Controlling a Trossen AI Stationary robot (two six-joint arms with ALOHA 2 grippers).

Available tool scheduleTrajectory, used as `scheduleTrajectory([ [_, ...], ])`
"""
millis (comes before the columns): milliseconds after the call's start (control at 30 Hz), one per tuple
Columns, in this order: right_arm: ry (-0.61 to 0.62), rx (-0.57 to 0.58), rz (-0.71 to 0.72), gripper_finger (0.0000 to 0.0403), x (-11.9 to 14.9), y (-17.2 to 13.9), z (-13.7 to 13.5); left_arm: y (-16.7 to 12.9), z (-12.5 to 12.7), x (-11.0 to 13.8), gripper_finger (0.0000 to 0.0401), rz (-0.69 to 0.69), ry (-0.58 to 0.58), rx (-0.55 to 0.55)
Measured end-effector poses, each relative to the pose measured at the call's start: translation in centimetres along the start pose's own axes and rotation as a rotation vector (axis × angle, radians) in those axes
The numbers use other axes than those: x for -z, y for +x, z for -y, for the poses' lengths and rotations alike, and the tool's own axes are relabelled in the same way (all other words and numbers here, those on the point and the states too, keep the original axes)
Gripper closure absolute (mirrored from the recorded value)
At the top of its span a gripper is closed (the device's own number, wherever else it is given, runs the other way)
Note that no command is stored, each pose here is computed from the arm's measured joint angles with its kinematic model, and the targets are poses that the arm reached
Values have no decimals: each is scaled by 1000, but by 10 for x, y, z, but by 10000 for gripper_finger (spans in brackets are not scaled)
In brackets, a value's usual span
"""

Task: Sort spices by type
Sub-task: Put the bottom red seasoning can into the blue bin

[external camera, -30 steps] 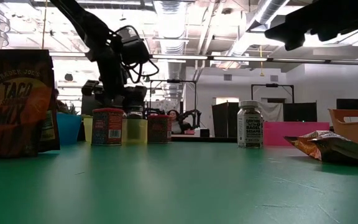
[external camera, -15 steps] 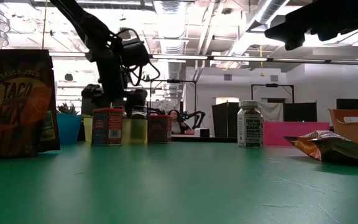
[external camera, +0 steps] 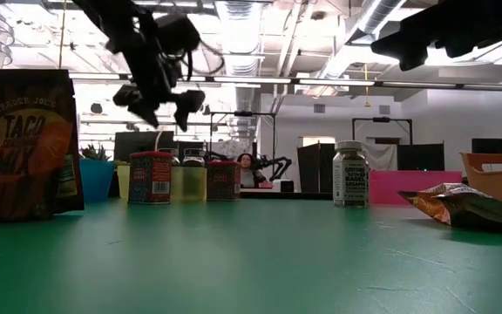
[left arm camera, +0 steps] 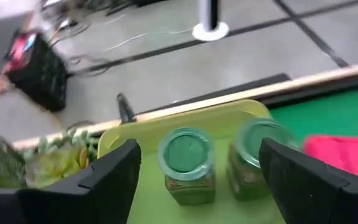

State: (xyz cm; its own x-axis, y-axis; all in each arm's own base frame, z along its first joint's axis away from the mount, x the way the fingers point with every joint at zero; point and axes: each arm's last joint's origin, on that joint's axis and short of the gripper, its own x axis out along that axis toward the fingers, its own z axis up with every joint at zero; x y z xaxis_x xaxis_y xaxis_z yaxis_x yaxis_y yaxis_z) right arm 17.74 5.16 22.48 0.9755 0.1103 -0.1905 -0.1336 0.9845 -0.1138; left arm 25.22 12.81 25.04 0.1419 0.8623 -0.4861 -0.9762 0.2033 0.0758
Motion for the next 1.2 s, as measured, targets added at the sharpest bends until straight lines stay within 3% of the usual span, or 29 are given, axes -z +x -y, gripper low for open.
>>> scheduleTrajectory([
  [100, -1, 0, -6, 117, 1, 0, 0, -23, 5, -1, 88, -15, 155, 169],
  [233, -15, -1, -25, 117, 2, 0, 0, -54, 14, 2, 88, -49, 388, 504],
  [300, -28, 4, -37, 117, 4, 0, 1, -67, 18, 5, 88, -55, 449, 606],
  [433, -29, 30, -59, 117, 6, 1, 6, -71, 24, 2, 96, -247, 513, 598],
  [533, -24, 52, -66, 117, 7, 1, 10, -67, 37, 2, 103, -363, 631, 572],
  [633, -14, 69, -76, 117, 8, 2, 13, -73, 53, 0, 104, -412, 797, 593],
  [800, -9, 72, -100, 117, 10, 2, 14, -74, 69, -1, 103, -518, 1076, 527],
  [1200, -9, 71, -99, 117, 10, 1, 14, -60, 82, 26, 103, -698, 1420, 498],
])
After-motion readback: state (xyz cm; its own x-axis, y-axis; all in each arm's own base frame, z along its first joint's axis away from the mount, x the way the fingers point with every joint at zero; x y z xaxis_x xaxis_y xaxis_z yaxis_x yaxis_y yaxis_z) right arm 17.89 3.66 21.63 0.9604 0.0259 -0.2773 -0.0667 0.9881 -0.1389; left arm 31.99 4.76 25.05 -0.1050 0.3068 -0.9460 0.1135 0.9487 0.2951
